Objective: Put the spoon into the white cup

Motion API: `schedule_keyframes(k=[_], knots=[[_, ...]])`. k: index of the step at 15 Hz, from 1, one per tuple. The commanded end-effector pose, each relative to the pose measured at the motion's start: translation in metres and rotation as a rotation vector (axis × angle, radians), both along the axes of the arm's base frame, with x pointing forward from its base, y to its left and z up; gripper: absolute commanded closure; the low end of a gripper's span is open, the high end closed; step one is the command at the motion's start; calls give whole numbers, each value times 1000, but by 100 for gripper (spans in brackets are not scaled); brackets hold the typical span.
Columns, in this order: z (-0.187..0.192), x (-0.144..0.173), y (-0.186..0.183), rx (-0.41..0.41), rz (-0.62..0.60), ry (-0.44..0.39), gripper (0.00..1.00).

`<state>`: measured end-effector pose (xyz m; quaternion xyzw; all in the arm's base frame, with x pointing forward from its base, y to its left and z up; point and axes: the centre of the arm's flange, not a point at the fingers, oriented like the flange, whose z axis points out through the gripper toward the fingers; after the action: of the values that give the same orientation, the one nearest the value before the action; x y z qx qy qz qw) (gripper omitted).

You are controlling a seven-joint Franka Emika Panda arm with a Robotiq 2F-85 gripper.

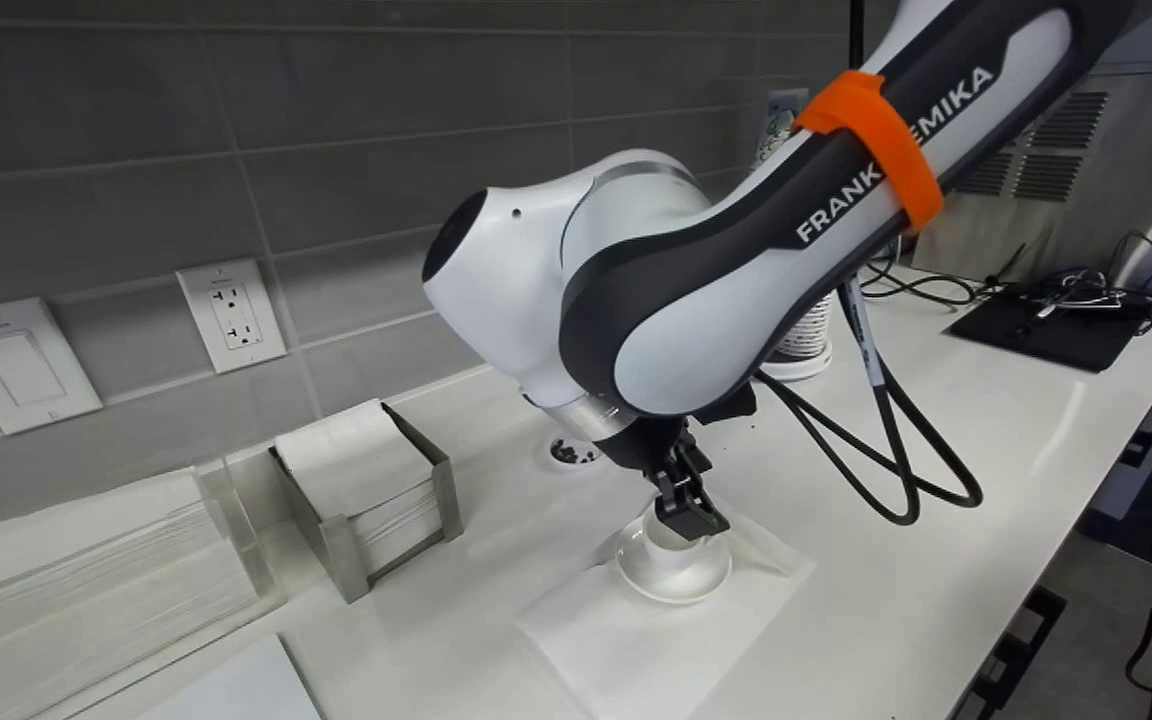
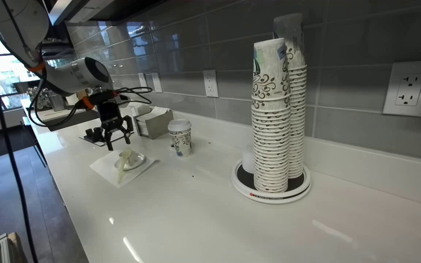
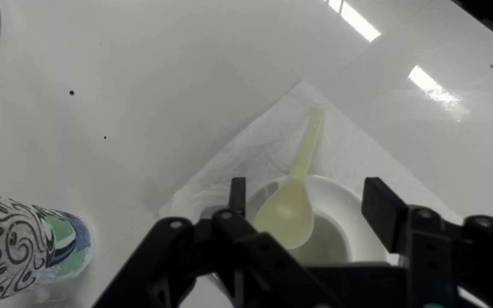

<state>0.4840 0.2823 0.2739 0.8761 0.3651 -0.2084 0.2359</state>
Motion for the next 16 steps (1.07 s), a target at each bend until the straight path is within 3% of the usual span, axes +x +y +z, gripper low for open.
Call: schedule_keyframes(k=[1, 5, 16], knots=[[39, -4, -11, 37, -35, 36, 3], [71, -34, -43, 211, -143, 4, 0], [119, -132, -138, 575, -239, -445, 0]])
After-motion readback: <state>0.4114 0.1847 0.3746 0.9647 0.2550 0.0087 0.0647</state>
